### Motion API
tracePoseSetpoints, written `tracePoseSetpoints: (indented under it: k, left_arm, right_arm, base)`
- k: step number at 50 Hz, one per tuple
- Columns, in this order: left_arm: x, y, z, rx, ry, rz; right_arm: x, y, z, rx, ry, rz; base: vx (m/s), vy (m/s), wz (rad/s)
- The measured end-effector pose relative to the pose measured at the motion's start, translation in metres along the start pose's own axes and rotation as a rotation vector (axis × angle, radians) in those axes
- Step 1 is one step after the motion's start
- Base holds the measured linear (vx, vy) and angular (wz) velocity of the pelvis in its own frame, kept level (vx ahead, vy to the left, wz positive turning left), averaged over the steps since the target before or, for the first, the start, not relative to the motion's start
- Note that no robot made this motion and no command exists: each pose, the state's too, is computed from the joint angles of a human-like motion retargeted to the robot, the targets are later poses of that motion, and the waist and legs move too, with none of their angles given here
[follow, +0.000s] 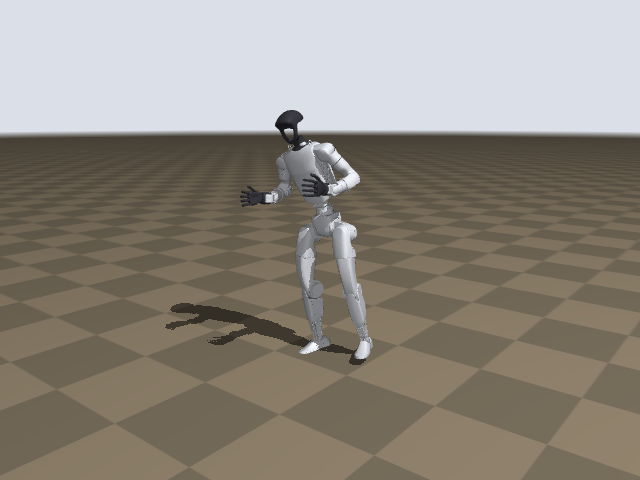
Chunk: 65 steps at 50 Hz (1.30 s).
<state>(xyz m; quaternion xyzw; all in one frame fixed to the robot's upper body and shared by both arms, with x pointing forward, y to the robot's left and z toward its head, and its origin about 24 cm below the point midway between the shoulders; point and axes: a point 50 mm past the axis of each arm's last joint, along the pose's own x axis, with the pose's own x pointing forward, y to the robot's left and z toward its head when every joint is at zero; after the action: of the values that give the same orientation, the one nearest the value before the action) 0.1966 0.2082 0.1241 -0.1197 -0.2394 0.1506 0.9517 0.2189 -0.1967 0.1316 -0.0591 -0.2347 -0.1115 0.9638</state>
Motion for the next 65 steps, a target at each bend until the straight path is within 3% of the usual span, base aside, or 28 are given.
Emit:
tracePoseSetpoints:
  k: [2,4,20,35,50,65]
  left_arm:
    - [0.002,-0.001,-0.001,0.014,-0.009,-0.012]
    - [0.002,-0.002,0.0,-0.008,-0.008,0.001]
    - [0.01,0.004,0.02,0.083,-0.087,-0.104]
    - [0.045,0.007,0.107,0.732,-0.372,-0.551]
    - [0.08,-0.007,0.158,1.304,-0.518,-0.781]
    - [0.088,-0.014,0.175,1.224,-0.527,-0.789]
  right_arm:
    - [0.004,-0.002,-0.003,-0.161,-0.032,0.058]
    - [0.001,0.0,-0.002,-0.009,0.002,-0.007]
    - [0.002,-0.014,0.006,-0.107,-0.043,0.039]
    - [0.031,-0.05,0.073,-0.656,-0.258,0.468]
    - [0.071,-0.088,0.14,-1.343,-0.305,0.544]
    - [0.068,-0.098,0.169,-1.334,-0.348,0.46]
  base:
    - [0.24,-0.03,-0.59]
    - [0.24,0.0,-0.63]
    - [0.27,0.11,-0.41]
    - [0.31,0.22,0.02]
    - [0.17,0.01,0.37]
    - [0.06,-0.09,0.09]
